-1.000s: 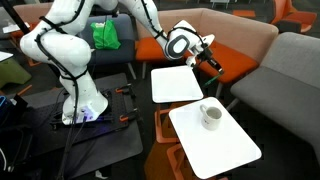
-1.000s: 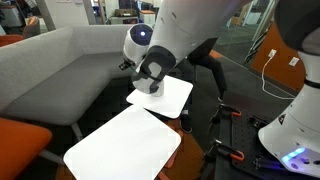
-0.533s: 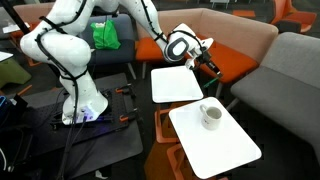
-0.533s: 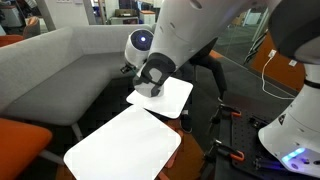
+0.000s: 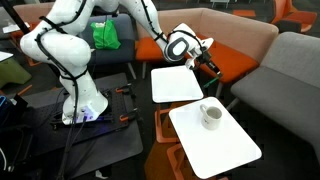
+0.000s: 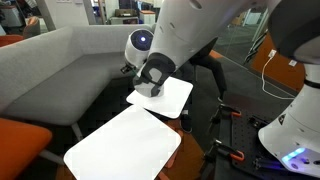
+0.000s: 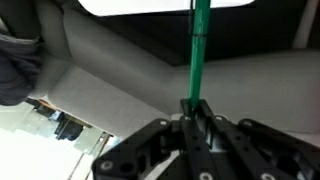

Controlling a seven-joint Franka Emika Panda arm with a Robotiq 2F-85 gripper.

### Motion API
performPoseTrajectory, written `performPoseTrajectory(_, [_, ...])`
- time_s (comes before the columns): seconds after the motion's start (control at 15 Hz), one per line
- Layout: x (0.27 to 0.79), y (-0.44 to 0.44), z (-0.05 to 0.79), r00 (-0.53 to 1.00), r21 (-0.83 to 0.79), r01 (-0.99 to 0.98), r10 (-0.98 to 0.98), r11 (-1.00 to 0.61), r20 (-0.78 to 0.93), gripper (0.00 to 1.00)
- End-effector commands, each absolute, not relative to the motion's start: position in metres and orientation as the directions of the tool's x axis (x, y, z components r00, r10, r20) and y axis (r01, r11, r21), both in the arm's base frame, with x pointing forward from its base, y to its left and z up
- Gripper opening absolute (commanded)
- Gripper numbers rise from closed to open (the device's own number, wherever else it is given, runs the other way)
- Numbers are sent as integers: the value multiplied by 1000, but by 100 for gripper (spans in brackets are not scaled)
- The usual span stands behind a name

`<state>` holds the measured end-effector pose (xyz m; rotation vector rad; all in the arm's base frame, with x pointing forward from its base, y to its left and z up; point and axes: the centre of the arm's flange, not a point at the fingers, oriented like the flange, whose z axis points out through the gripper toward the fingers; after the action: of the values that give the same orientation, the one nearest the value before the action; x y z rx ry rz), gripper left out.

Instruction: Put the pen inside the mug cup

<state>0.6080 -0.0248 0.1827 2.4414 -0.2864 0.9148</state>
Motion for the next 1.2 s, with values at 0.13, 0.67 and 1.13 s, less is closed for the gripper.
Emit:
performPoseTrajectory(0.13, [615, -69, 191, 702, 342, -530, -176, -776, 690, 3])
performPoseTrajectory(0.67, [613, -144, 189, 501, 214, -780, -382, -588, 777, 3])
performPoseTrajectory(1.13, [620, -154, 152, 346, 176, -878, -336, -444, 876, 3])
